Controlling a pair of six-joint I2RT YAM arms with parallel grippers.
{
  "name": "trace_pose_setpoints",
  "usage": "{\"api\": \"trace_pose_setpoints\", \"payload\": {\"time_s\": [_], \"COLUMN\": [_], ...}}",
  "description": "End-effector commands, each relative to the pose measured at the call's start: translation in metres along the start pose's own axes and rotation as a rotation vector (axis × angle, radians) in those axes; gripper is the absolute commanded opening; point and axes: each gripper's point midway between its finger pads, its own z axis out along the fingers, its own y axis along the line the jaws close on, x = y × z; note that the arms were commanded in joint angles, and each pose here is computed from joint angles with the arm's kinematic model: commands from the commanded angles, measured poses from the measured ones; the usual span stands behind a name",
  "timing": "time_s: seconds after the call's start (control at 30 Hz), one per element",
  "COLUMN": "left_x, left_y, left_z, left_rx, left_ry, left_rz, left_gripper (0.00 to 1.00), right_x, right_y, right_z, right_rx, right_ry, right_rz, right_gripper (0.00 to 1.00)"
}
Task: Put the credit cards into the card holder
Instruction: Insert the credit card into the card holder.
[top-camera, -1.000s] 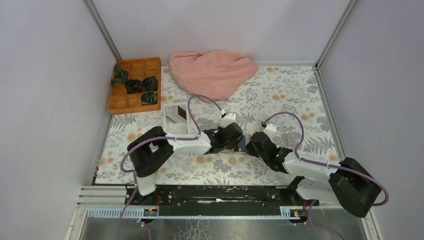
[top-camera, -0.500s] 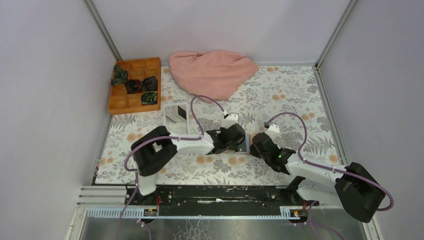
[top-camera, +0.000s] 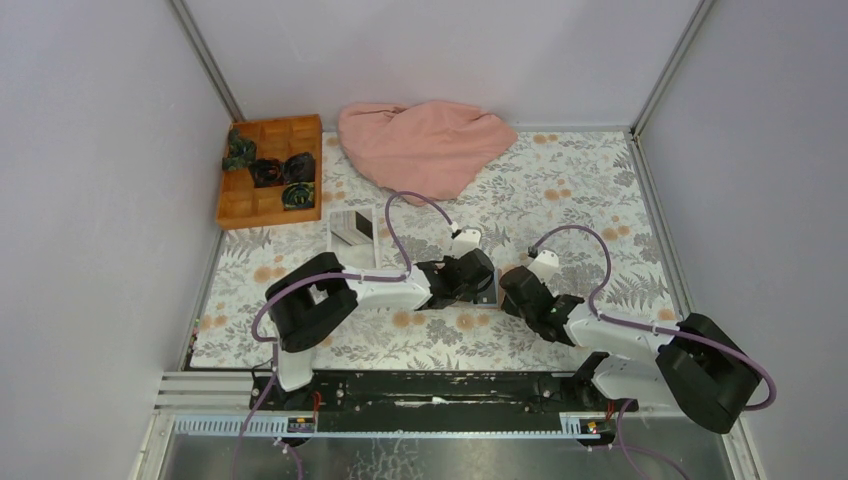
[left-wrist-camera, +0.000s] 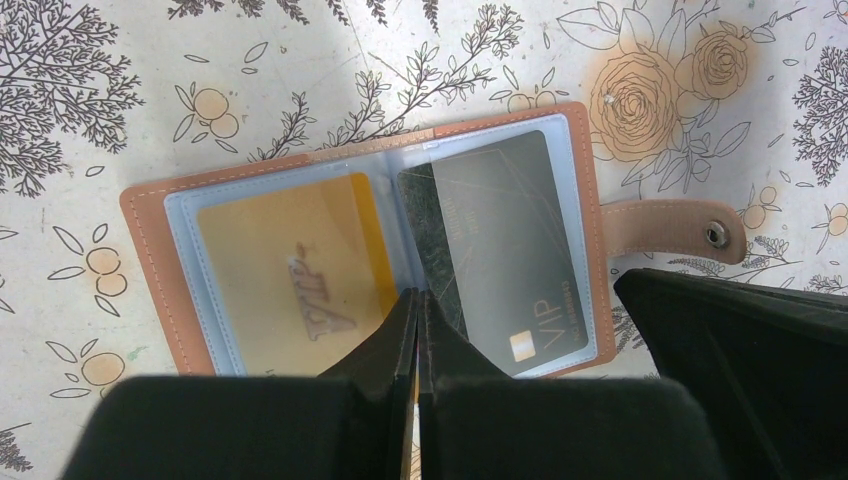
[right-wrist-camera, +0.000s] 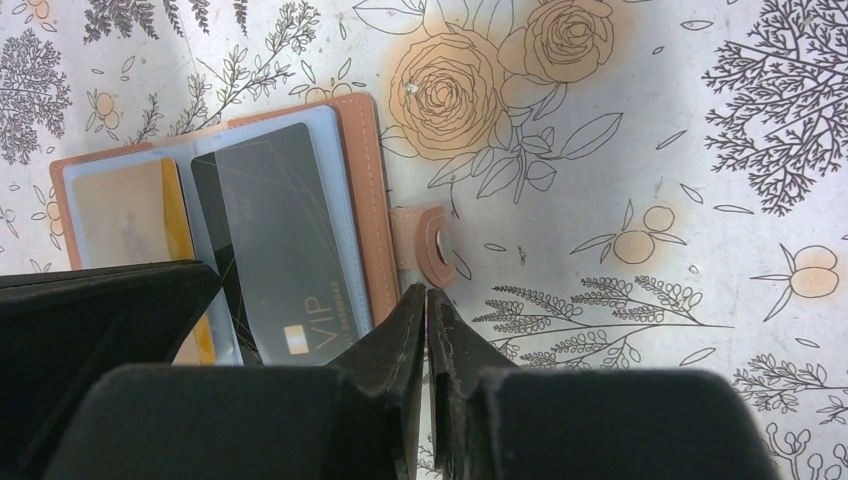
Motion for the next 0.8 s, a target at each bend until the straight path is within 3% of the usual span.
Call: {"api": "trace_pose_setpoints", "payload": {"time_s": [0.0,0.53,0.77], "left_x": [-0.005,-0.015,-0.025], "left_y": [-0.005,-0.020,-0.007], "left_z": [0.001,0.004,-0.006], "left_rx": [-0.009,0.022,-0.030], "left_ry": [-0.017,-0.026,-0.074], "left_rz": [0.004,-0.011,-0.016], "left_gripper": [0.00,0.00,0.00], "right_x": [-0.009,-0.002,-0.004], "right_y": [0.009,0.015,0.014], "right_z": [0.001,0.003,0.002], "right_rx": [-0.007,-0.031,-0.029], "right_ry": [-0.030,0.002,-0.005], "right_rz": [0.027,0.030,0.032], "right_gripper": [0.11,0.11,0.11]}}
